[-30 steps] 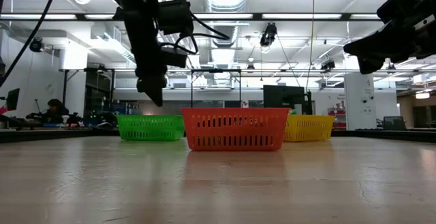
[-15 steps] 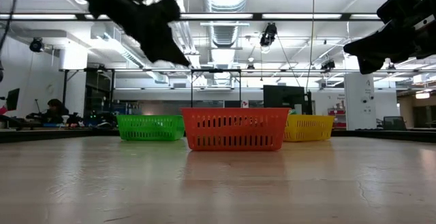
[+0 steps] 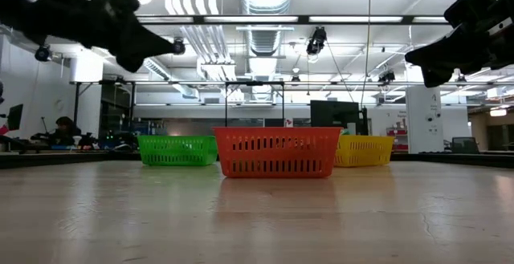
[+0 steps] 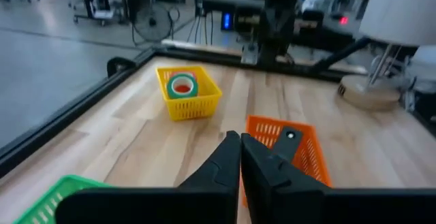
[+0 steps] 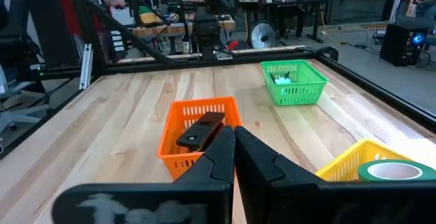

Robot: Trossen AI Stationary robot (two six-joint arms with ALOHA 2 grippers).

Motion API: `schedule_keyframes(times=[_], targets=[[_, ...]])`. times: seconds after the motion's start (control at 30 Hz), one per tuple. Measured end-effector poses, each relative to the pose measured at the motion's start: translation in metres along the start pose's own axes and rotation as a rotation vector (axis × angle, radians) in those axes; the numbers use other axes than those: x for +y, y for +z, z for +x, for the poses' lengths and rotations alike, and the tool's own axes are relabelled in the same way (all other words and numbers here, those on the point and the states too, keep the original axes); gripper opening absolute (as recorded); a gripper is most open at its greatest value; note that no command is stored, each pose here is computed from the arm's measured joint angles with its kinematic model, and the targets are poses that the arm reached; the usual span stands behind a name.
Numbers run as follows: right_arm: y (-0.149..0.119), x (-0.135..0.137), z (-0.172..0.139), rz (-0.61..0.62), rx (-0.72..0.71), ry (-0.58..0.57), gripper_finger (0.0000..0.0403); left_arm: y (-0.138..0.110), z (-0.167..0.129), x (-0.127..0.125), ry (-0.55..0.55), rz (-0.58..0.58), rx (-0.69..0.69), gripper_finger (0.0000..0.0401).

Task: Pick and place Stapler, Stapler remover, tape
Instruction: Return to Home Position

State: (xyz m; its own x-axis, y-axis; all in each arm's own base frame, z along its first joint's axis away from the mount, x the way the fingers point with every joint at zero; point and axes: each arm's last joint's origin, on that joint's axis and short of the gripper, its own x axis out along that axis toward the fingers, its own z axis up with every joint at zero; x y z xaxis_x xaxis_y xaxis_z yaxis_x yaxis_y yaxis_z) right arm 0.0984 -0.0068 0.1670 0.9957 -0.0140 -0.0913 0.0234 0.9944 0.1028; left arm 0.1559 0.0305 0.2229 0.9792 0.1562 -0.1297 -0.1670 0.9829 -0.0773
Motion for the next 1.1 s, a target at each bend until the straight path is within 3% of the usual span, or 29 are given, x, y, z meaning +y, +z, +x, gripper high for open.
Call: schedule_keyframes(times=[0.3,0.63,1.1], targets=[[0.0,0.0,0.0,0.0,0.0,0.0,0.0009,-0.012,-0.03,-0.001,-0.032,-0.067,-0.137,0.0008],[0.0,0.0,0.0,0.0,0.0,0.0,0.0009,-0.016,-0.042,-0.001,-0.041,-0.049,-0.214,0.0016],[0.0,0.0,0.0,0.0,0.0,0.0,0.0008,-0.05,-0.036,0.002,-0.028,-0.058,-0.093,0.0014]])
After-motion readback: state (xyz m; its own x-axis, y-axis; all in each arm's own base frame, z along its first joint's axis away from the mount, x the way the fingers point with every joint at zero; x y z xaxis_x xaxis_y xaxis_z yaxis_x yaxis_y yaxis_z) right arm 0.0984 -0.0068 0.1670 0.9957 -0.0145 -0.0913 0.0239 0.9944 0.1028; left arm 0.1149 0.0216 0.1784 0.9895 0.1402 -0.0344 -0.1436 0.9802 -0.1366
